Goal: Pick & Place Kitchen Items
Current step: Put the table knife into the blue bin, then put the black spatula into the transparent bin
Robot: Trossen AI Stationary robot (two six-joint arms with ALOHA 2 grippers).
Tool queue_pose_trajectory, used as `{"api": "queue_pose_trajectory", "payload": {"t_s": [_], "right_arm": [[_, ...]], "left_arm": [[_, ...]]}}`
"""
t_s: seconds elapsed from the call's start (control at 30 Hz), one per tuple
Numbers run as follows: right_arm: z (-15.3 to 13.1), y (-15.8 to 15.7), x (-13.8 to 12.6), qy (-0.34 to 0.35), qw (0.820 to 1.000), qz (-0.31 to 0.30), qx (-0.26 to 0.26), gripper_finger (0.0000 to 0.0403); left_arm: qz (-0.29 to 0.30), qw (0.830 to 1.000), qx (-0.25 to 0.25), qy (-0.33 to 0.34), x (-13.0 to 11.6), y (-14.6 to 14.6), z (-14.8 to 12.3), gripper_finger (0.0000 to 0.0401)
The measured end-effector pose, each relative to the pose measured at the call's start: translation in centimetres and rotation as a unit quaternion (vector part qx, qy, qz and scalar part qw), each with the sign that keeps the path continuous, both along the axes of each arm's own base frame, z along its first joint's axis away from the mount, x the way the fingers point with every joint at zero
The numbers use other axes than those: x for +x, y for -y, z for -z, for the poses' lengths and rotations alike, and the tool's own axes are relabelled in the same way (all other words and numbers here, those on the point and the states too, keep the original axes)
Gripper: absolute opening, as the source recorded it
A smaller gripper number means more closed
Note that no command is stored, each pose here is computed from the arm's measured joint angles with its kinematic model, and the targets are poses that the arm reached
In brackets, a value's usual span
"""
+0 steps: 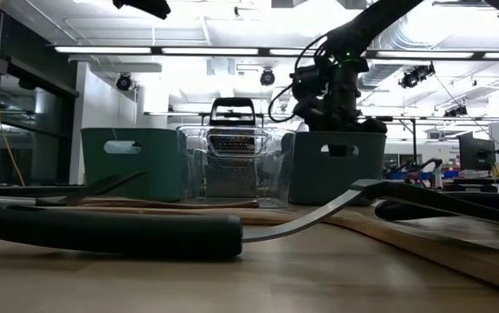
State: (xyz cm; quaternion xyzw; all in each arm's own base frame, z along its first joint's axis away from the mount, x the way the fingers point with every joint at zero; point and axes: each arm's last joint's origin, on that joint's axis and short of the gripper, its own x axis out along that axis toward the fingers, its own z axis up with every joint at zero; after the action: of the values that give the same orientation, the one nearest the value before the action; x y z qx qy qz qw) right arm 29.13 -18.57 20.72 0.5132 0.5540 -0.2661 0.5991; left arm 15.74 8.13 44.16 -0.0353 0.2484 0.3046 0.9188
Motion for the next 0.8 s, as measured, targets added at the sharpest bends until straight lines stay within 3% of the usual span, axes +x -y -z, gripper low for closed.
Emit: {"api": "queue_pose_trajectory", "payload": {"t_s": [0.43, 0.8], "right_arm": [[-0.1, -0.2, 0.0, 0.009, 1.000, -0.001, 0.018, 0.0019], [-0.3, -0.2, -0.1, 0.004, 1.000, 0.002, 0.004, 0.0131]], "left_arm": [[-0.005, 1.000, -0.003, 0.017, -0.7, 0.4, -0.4, 0.0127], [-0.009, 1.000, -0.001, 0.029, -1.4, 0.7, -0.7, 0.0127]]}}
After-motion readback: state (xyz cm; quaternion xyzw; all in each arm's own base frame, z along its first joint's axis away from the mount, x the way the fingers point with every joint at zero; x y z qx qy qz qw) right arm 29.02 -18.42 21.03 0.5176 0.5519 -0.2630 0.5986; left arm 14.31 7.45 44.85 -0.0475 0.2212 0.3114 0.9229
